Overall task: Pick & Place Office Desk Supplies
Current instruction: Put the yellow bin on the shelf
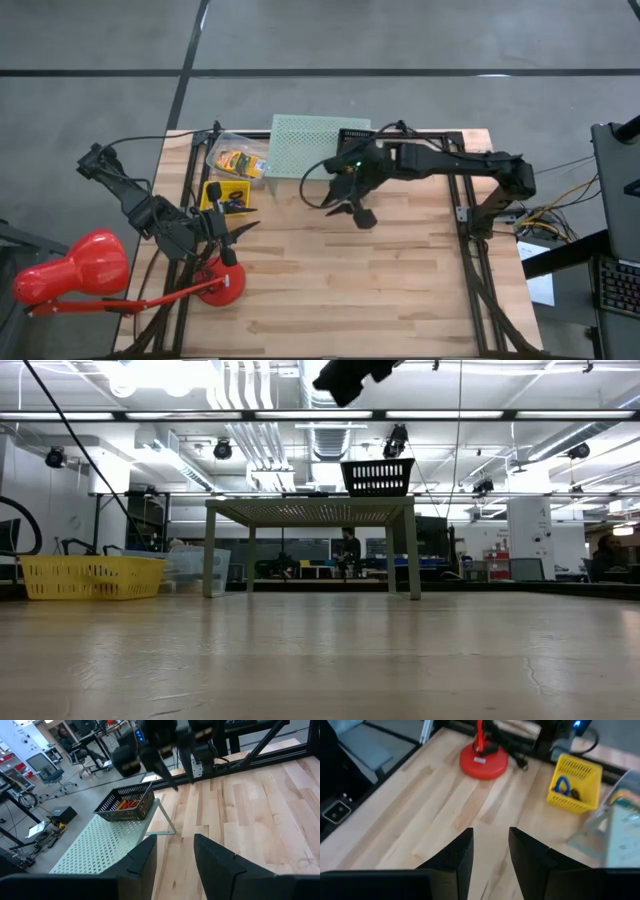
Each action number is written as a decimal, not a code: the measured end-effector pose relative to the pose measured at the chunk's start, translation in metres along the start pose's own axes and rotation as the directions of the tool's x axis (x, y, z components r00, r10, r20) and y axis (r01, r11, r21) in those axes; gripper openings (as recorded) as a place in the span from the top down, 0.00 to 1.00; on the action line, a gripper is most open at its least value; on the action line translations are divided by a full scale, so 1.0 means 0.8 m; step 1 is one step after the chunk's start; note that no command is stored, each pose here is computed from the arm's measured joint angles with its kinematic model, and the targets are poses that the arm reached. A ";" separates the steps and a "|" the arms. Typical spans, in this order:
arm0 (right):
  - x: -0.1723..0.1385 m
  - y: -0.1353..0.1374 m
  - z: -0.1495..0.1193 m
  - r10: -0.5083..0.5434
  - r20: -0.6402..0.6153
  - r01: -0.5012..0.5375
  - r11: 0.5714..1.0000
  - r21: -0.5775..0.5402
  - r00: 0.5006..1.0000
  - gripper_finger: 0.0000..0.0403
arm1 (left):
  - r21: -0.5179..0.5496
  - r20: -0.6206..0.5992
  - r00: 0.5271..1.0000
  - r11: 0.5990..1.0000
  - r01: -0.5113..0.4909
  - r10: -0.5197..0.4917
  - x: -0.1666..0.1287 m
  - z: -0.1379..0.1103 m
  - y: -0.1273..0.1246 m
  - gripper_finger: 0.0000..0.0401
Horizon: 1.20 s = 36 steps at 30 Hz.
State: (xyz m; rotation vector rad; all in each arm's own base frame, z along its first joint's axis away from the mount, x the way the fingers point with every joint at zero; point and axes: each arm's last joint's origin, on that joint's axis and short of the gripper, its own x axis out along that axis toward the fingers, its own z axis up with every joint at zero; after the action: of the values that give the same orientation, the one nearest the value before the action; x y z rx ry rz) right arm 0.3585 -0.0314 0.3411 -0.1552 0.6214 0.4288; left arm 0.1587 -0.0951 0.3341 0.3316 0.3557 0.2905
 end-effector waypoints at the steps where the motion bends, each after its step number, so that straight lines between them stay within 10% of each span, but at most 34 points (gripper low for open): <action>1: 0.005 -0.001 -0.002 0.002 -0.008 -0.002 1.000 0.005 1.000 0.69 | 0.000 0.000 1.000 1.000 0.000 0.000 0.000 0.000 0.000 0.67; 22: 0.082 0.037 -0.065 -0.243 0.212 0.250 0.968 -0.005 0.946 0.70 | 0.001 -0.001 1.000 1.000 0.000 0.000 0.000 0.000 0.000 0.67; 36: -0.028 0.112 -0.147 -0.315 0.485 0.381 0.924 -0.041 0.816 0.70 | 0.001 -0.001 1.000 1.000 0.000 0.000 0.000 0.000 0.000 0.67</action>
State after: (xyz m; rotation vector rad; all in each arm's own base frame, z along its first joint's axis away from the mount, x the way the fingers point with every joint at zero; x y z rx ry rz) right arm 0.2409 0.0106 0.2580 -0.2811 0.0719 0.1366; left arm 0.1587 -0.0951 0.3340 0.3324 0.3563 0.2907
